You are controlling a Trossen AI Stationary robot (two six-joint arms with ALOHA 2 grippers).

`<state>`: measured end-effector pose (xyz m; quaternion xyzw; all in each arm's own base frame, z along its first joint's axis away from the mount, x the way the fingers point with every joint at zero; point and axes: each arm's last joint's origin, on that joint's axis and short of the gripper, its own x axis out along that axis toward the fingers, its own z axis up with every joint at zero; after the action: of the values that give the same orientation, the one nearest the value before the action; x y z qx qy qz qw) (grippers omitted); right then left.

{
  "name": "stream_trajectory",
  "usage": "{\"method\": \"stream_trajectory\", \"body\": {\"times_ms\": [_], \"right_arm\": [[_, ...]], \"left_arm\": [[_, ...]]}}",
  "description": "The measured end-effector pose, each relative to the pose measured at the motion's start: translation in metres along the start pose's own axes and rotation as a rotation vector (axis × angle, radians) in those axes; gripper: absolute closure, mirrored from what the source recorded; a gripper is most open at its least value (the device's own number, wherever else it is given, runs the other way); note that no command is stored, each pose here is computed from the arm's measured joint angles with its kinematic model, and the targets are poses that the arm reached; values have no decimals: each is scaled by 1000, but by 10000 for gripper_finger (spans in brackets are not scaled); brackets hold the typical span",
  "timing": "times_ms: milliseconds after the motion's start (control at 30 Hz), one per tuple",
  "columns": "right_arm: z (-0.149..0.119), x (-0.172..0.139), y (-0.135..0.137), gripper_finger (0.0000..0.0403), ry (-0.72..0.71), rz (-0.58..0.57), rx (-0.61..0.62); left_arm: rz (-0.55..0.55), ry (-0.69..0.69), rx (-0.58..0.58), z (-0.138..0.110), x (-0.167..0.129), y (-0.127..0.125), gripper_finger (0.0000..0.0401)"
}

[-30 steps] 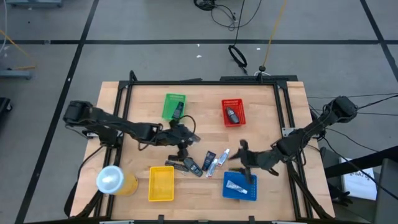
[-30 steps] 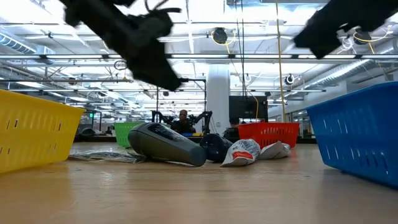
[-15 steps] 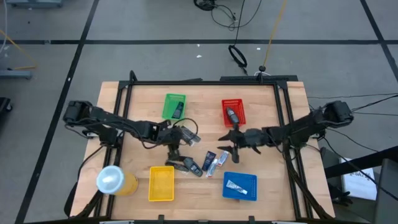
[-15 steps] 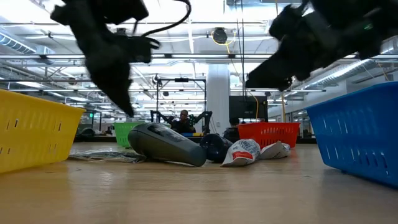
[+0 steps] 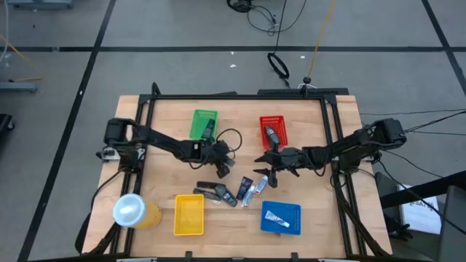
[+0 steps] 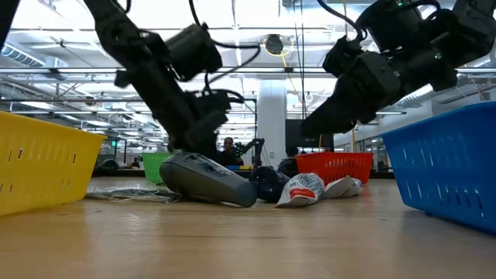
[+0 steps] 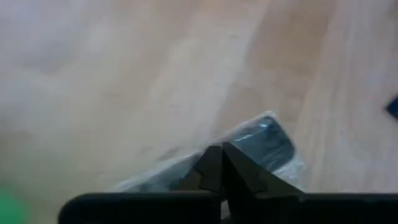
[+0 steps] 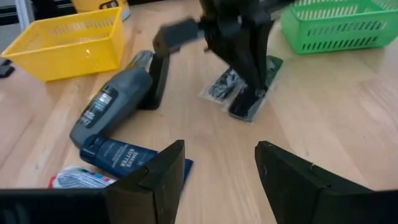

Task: Pick & Place Travel size toiletries
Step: Put the black hairbrush into the yellow bin

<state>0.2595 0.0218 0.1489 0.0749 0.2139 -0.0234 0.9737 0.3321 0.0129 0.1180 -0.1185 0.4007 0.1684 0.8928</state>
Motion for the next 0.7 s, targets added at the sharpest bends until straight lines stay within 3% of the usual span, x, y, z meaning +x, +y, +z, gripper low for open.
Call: {"method": "stream_trajectory", "body": {"times_ms": [133, 233, 367, 500, 700], "right_arm": [[0, -1, 3, 217, 4, 10, -5], [-1, -1, 3, 217, 13, 7, -6], [-5, -1, 2, 217, 53, -2, -10], [-8, -1, 1, 213, 85, -11, 7], [-5, 0, -5, 200, 63, -26, 25]], "left_arm": [[-105, -82, -43, 2, 15, -8, 389], [-232, -241, -86, 11, 25, -16, 388], [-349, -381, -104, 25, 20, -22, 399], [-318, -303, -141, 31, -1, -19, 393], [-123, -77, -156, 18, -15, -1, 398]]}}
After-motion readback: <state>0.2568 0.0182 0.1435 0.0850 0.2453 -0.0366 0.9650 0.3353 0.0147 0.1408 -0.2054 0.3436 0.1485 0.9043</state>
